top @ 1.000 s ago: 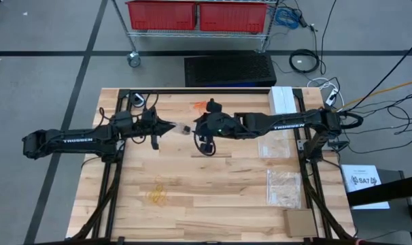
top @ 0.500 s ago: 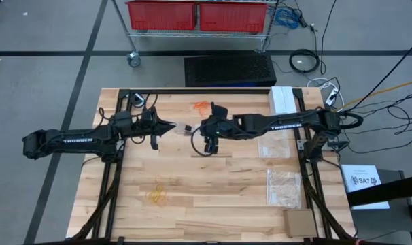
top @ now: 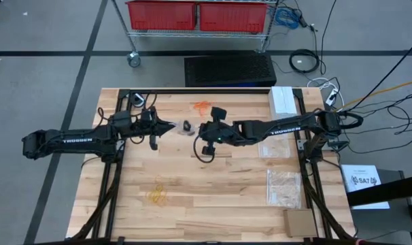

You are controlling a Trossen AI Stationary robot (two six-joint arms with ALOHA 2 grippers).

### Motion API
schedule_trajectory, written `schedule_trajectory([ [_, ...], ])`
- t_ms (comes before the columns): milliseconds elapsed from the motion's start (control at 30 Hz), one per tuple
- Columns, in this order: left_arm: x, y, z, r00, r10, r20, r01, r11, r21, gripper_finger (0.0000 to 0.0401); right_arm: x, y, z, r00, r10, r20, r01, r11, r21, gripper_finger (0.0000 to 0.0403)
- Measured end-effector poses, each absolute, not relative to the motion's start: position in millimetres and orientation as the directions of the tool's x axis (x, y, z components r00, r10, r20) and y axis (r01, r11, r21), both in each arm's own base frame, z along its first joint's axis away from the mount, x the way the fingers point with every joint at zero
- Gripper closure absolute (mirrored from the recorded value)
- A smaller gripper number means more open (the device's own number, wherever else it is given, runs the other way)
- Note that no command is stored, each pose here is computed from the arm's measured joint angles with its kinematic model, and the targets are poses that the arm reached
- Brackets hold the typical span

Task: Sort rubber bands
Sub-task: Close the zip bag

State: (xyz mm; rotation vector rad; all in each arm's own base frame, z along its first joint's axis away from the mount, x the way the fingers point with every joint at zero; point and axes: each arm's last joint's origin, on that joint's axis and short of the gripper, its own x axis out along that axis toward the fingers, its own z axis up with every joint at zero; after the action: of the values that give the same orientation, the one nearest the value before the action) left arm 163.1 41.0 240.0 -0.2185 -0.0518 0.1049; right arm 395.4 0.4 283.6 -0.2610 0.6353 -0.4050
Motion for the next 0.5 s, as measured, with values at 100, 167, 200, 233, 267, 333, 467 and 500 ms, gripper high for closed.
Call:
schedule_trajectory([
  [100, 164.6, 41.0, 240.3, 0.993, 0.107, 0.05, -0.094, 0.972, -0.217, 0.0401, 397.2, 4.6, 291.8, 0.749, -0.443, -0.493, 0.286, 0.887, -0.362, 0.0401],
  [167, 167.8, 40.5, 239.1, 0.994, 0.099, 0.05, -0.086, 0.972, -0.217, 0.0401, 398.5, 5.6, 294.7, 0.764, -0.428, -0.482, 0.276, 0.893, -0.355, 0.0402],
  [200, 169.1, 39.8, 238.4, 0.994, 0.094, 0.048, -0.081, 0.973, -0.217, 0.0401, 398.2, 5.6, 295.0, 0.76, -0.43, -0.487, 0.268, 0.891, -0.367, 0.0402],
  [233, 170.0, 38.9, 237.9, 0.995, 0.087, 0.045, -0.076, 0.974, -0.213, 0.0401, 395.3, 5.9, 296.6, 0.748, -0.441, -0.496, 0.268, 0.884, -0.383, 0.0402],
  [267, 170.2, 38.4, 237.8, 0.995, 0.084, 0.045, -0.073, 0.975, -0.208, 0.0401, 391.4, 6.4, 298.1, 0.729, -0.461, -0.506, 0.275, 0.874, -0.401, 0.0402],
  [333, 169.6, 37.4, 238.1, 0.996, 0.08, 0.045, -0.07, 0.979, -0.189, 0.0401, 386.0, 7.1, 308.2, 0.732, -0.482, -0.482, 0.308, 0.864, -0.398, 0.0402],
  [467, 166.9, 35.5, 241.9, 0.995, 0.073, 0.066, -0.062, 0.986, -0.156, 0.0401, 372.3, 6.8, 322.3, 0.728, -0.482, -0.487, 0.306, 0.865, -0.399, 0.0403],
  [500, 166.3, 35.2, 242.2, 0.995, 0.072, 0.067, -0.061, 0.986, -0.156, 0.0401, 368.2, 6.7, 324.7, 0.723, -0.481, -0.496, 0.302, 0.866, -0.399, 0.0403],
])
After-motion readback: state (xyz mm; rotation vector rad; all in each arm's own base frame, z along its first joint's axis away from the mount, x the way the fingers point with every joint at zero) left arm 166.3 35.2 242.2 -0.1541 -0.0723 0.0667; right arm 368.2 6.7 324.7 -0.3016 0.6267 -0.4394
